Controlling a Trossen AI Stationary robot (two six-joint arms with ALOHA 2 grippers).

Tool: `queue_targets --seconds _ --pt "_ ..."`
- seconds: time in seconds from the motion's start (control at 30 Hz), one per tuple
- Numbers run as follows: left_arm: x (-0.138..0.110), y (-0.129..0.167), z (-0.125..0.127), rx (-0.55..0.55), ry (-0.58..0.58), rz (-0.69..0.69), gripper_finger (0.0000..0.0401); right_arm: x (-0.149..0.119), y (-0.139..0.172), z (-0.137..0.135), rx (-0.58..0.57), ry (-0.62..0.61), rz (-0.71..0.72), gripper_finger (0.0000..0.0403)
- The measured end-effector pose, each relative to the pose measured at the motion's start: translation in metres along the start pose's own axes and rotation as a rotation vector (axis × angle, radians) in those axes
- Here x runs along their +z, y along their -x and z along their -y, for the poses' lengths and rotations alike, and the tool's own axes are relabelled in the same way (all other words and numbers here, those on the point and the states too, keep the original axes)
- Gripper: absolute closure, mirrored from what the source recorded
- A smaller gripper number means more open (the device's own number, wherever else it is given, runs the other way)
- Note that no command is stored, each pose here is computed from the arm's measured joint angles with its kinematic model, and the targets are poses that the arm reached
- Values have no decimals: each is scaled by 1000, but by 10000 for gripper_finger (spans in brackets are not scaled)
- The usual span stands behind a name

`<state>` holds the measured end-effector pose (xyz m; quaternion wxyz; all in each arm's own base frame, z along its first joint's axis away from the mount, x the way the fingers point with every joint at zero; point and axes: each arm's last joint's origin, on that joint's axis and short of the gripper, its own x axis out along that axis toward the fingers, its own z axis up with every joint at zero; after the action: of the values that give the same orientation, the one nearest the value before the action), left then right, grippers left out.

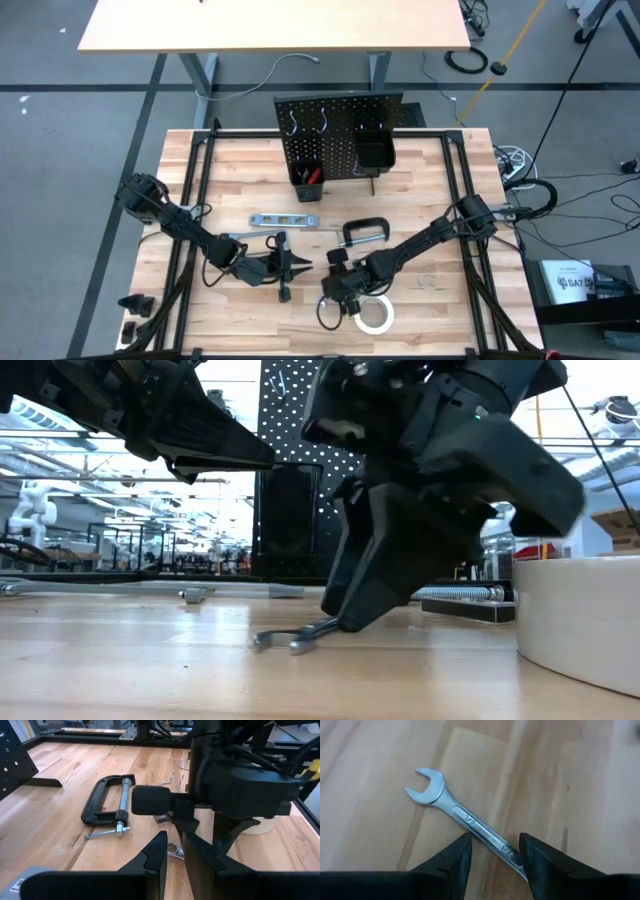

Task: Hang tools onto peg board
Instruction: Put the wrench into the bottom black bin on the pegboard

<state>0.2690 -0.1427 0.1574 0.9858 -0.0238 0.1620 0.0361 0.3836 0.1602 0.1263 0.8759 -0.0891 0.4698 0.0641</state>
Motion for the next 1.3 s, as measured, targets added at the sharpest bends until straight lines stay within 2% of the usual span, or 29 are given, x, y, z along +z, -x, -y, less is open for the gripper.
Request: queue_targets --seconds 0.37,0.57,0.87,1.1,1.3 --pt "0 0 0 -1 0 0 335 0 -4 23 38 -323 -46 243" --pt "0 0 1 -16 0 -5 335 -4 -3 31 51 -404 -105 243" --pt "0 0 1 -19 0 -6 335 -13 14 35 -1 -329 -226 243" --pt "0 0 1 -20 1 -6 335 -15 16 34 -11 -304 -248 244" --pt "0 0 1 -20 5 -7 335 -18 18 27 -2 -182 -275 275"
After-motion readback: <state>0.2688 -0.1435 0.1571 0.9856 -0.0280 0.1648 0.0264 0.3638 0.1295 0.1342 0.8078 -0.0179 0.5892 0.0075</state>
